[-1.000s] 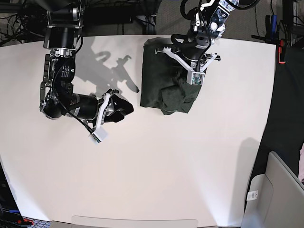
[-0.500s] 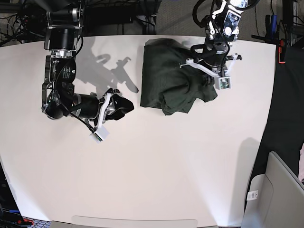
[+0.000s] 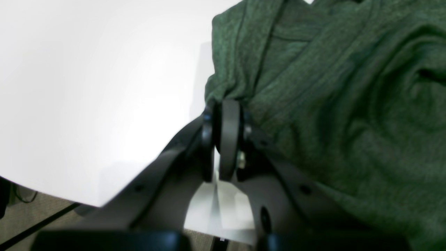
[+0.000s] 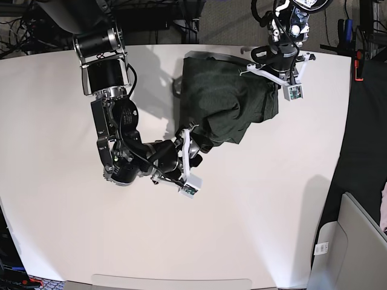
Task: Fold the T-shirt properly
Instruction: 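Grasp the bundle's corner with the right gripper and pull it toward the left gripper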
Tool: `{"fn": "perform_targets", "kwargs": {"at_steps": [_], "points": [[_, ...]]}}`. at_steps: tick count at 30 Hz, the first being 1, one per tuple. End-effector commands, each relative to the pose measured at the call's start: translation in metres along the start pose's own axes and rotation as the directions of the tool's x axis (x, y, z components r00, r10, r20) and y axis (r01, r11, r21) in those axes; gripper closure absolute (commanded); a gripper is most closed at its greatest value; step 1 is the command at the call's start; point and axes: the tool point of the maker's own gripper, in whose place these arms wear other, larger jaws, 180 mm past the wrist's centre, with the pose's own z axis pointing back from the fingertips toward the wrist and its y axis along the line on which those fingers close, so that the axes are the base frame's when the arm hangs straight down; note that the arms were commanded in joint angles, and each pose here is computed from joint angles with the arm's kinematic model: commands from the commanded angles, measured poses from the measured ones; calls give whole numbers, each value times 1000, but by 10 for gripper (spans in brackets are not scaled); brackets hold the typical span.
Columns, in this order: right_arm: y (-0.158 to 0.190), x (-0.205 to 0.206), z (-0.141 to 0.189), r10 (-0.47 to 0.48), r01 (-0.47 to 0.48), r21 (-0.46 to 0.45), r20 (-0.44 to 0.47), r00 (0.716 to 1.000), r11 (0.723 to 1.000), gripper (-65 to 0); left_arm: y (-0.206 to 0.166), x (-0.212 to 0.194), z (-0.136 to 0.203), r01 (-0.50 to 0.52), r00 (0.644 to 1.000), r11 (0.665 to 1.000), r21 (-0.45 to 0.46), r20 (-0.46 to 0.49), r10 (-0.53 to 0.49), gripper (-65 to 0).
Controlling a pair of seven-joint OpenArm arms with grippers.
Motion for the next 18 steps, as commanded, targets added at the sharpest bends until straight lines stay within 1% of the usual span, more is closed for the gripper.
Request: {"fn": "perform_targets", "kwargs": {"at_steps": [1,3,6,9,16,18], "points": [[0,25,7,59,-59,-7,38,998,998,-261,-1,7,4,-1,1000,1000,-3,29,1,-5],[6,31,4,101,-102,2,23,995,995,-261,0,4,4,-1,1000,1000,-3,23,1,-5],[11,29,0,162,-161,9,-22,987,987,-261,-4,3,5,-17,1000,1000,-8,19,17,-5],[17,29,-4,227,-226,20,-65,972,974,-261,-6,2,5,-21,1000,1000,-10,17,21,-5],[35,31,-16,323,-318,60,-116,939,946,-261,-6,2,5,-23,1000,1000,-13,16,23,-5],[40,31,-19,337,-331,71,-121,934,941,-261,-6,2,5,-23,1000,1000,-13,16,23,-5]]}}
